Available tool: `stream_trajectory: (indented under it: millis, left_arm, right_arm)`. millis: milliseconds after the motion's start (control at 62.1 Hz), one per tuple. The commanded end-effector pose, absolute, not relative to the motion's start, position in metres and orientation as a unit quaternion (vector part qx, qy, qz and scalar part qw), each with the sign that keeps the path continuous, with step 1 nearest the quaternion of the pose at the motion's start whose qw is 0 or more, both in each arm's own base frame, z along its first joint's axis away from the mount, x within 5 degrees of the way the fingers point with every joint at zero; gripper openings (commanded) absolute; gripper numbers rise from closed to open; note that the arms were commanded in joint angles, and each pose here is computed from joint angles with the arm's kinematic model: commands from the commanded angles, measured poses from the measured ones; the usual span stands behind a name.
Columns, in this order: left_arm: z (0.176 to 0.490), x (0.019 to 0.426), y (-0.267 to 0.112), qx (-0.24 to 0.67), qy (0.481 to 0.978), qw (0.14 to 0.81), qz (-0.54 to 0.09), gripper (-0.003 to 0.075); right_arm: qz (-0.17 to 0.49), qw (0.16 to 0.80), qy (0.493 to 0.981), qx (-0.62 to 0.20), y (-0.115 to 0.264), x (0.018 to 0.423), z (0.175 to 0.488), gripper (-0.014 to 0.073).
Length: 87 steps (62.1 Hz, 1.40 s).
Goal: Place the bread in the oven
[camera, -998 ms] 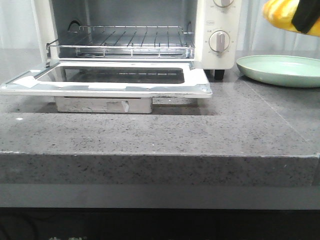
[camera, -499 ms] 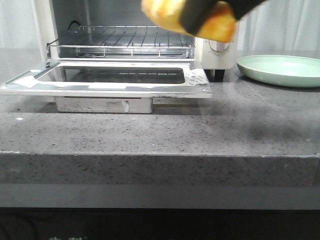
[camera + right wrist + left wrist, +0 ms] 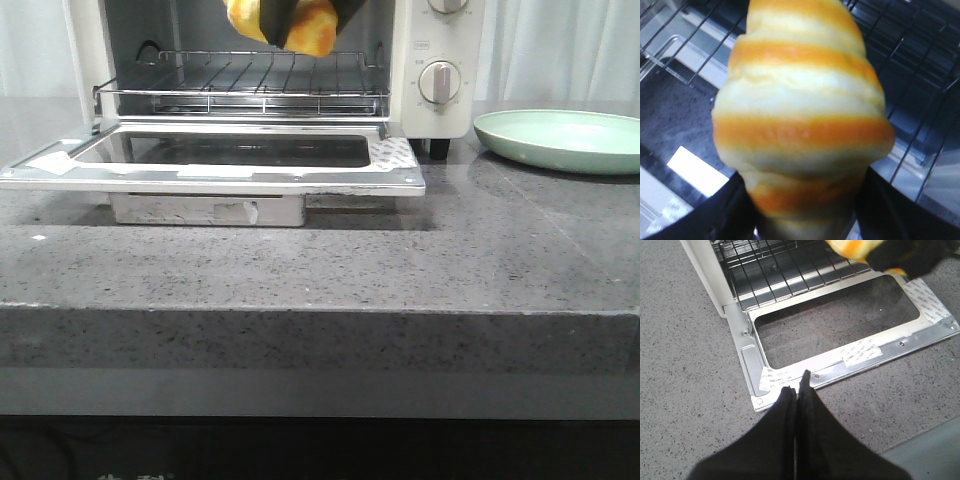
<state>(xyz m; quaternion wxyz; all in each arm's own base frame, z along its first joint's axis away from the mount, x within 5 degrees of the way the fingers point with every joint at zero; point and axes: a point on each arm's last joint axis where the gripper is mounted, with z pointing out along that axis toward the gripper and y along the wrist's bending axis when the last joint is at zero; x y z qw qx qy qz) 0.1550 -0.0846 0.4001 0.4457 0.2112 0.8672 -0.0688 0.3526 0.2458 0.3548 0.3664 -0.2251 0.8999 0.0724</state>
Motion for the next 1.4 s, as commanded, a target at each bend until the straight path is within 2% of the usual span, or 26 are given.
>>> stream_trajectory:
  millis: [0,113,193,338,435,805,950,1046,1272,1384]
  left_arm:
    - [0.414,0.155,-0.086,0.206,0.844,0.487,-0.085,-0.0018]
    - [0.414,0.155,-0.086,0.206,0.844,0.487,-0.085,-0.0018]
    - [0.414,0.155,-0.086,0.206,0.844,0.487,-0.085,-0.0018]
    - [0.414,0.155,-0.086,0.206,0.844,0.487,-0.085,-0.0018]
    - [0.414,0.155,-0.086,0.206,0.844,0.487,-0.085,-0.0018]
    - [0.414,0.155,-0.086,0.206,0.844,0.487,-0.085,-0.0018]
    - [0.414,0.155,-0.086,0.206,0.844,0.487,-0.085,-0.0018]
    - [0.414,0.155,-0.086,0.206,0.845,0.486,-0.085,-0.0018]
    - [0.414,0.155,-0.085,0.206,0.846,0.485,-0.084,-0.0018]
    - [0.414,0.155,-0.085,0.206,0.847,0.483,-0.084,-0.0018]
  right_arm:
    - [0.075,0.427,0.874,-0.218,0.247,0.358,0.385,0.0073]
    - [0.075,0.428,0.874,-0.217,0.256,0.370,0.380,0.0128]
    - [0.073,0.423,0.876,-0.218,0.260,0.376,0.373,0.0244]
    - [0.072,0.417,0.880,-0.217,0.263,0.380,0.363,0.0528]
    - [0.078,0.418,0.881,-0.206,0.262,0.379,0.366,0.0614]
    - [0.088,0.417,0.884,-0.190,0.238,0.345,0.407,0.0604]
    - [0.091,0.422,0.881,-0.193,0.219,0.321,0.409,0.0604]
    - [0.093,0.421,0.882,-0.187,0.196,0.301,0.399,0.0604]
    - [0.083,0.420,0.894,-0.128,0.114,0.237,0.392,0.0604]
    - [0.076,0.439,0.890,-0.096,0.079,0.201,0.393,0.0604]
